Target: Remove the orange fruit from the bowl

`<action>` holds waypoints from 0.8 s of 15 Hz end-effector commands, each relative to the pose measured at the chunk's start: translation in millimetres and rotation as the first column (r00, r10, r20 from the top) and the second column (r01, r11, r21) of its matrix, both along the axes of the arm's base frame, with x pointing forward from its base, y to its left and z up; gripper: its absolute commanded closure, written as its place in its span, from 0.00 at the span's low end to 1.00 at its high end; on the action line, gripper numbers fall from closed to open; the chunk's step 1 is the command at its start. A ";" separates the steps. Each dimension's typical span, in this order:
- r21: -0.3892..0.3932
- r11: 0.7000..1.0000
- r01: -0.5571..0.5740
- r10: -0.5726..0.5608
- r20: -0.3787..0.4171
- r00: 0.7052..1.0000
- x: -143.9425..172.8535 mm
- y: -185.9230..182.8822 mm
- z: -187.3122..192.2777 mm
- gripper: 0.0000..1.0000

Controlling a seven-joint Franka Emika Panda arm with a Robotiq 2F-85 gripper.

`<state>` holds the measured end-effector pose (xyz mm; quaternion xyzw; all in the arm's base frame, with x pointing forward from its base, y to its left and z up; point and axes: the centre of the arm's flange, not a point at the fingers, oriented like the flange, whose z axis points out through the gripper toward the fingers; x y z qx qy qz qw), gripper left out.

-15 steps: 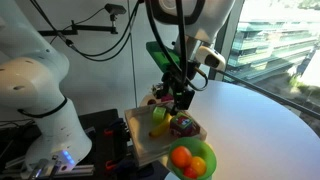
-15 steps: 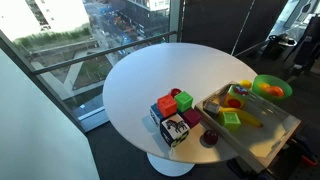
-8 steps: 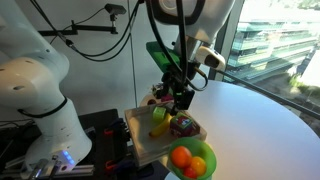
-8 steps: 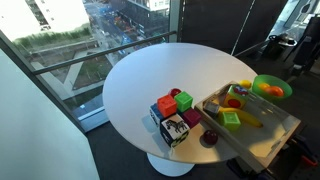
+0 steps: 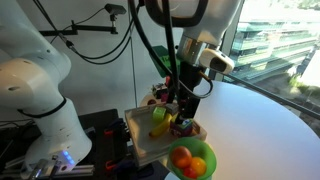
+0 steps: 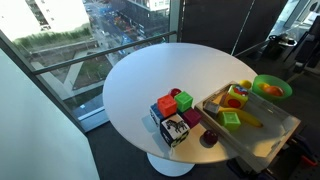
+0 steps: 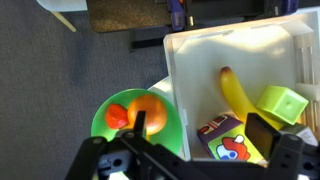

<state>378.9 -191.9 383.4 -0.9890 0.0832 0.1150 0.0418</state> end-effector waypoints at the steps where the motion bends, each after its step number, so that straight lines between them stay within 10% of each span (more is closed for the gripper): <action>1: -0.065 0.996 0.067 -0.062 0.072 0.995 10.6 -8.1 -22.2 0.00; 12: -0.197 0.968 0.158 -0.130 0.147 0.980 33.1 -4.7 -105.6 0.00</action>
